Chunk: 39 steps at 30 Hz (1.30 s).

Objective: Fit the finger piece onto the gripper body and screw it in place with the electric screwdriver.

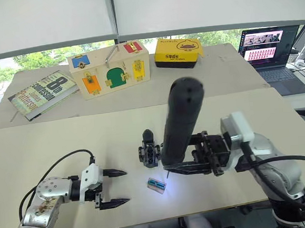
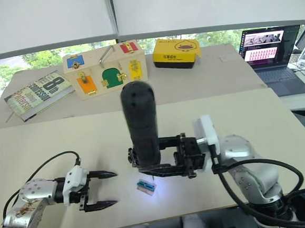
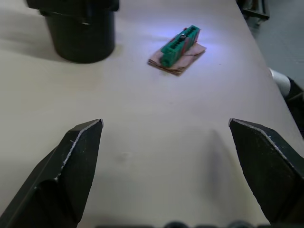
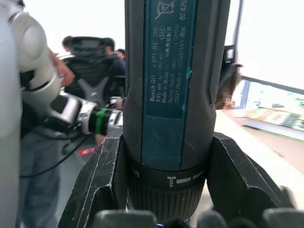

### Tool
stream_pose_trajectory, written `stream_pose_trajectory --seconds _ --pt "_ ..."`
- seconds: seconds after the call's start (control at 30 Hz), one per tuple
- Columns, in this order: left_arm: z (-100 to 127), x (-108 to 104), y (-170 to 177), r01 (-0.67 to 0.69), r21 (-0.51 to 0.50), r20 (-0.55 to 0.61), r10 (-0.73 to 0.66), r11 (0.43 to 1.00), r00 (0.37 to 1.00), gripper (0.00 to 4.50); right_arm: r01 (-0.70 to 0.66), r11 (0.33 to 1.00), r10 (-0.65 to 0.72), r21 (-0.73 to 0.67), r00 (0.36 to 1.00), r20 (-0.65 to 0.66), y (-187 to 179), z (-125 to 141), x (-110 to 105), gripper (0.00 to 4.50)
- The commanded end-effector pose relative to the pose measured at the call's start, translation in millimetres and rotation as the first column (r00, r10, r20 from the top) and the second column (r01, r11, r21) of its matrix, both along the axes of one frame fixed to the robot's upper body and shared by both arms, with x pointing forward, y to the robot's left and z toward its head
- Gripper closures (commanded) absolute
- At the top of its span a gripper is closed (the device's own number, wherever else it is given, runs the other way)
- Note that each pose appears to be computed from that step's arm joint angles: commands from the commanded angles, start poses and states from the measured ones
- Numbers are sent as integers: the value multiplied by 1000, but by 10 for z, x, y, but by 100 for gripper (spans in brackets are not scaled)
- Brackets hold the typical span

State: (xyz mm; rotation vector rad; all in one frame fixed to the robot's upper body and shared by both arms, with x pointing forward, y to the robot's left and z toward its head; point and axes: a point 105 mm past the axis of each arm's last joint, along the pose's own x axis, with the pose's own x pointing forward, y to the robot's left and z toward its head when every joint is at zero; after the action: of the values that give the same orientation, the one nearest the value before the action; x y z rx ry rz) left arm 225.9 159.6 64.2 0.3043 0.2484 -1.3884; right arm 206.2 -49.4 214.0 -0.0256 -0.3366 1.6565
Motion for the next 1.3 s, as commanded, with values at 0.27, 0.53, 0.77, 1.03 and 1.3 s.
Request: stream_pose_trajectory --seconds 0.27,0.53,0.77,1.03,1.3 --pt "-143 -30 -410 76 11 6 -76 997 997 1 -57 998 56 14 995 87 149 -49 -37 260" --pt "-264 -58 -568 111 1 -3 -111 994 994 1 -46 999 46 3 996 81 217 -140 24 260" --pt "-330 -36 -627 111 -18 -6 -111 994 994 1 -41 999 41 -8 996 75 243 -198 66 260" --pt "-408 -50 -654 123 -25 -6 -124 992 992 1 -45 999 45 -13 997 60 241 -221 82 260" --pt "-404 -34 -708 133 -40 -5 -133 990 991 1 -36 999 38 -29 997 70 232 -236 110 260"
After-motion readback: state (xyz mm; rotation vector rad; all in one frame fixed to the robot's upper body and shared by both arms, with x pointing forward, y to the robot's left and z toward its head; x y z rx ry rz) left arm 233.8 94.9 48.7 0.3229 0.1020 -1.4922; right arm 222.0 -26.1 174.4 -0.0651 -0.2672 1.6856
